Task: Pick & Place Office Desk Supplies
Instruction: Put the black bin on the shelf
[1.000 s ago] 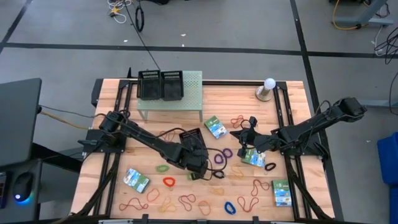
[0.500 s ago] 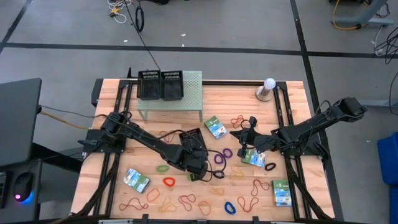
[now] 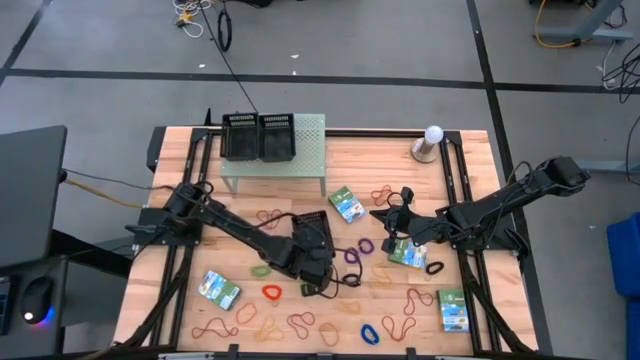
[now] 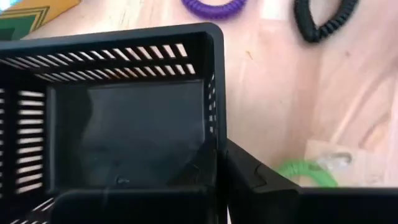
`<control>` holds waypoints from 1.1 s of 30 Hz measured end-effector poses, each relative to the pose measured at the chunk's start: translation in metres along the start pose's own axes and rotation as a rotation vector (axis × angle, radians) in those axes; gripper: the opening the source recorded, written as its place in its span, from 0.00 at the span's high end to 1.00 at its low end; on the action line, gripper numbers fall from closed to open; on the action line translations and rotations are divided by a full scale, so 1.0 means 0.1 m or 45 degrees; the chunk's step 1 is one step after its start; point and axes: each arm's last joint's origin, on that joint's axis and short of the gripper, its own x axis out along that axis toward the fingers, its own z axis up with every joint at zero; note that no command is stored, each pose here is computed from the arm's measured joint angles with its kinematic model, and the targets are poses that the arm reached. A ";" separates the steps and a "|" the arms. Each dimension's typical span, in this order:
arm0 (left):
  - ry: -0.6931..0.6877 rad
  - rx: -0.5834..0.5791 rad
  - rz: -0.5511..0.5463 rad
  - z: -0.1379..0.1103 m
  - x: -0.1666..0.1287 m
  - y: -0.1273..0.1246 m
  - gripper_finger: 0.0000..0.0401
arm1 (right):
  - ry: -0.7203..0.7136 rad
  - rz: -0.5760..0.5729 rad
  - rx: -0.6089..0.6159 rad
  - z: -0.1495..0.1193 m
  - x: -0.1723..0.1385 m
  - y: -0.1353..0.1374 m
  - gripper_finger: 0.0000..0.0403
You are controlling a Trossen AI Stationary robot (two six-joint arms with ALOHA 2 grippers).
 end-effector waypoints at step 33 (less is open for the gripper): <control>-0.487 0.155 0.292 0.71 -1.06 1.89 0.97 | -0.001 0.001 0.005 0.00 0.00 0.00 0.97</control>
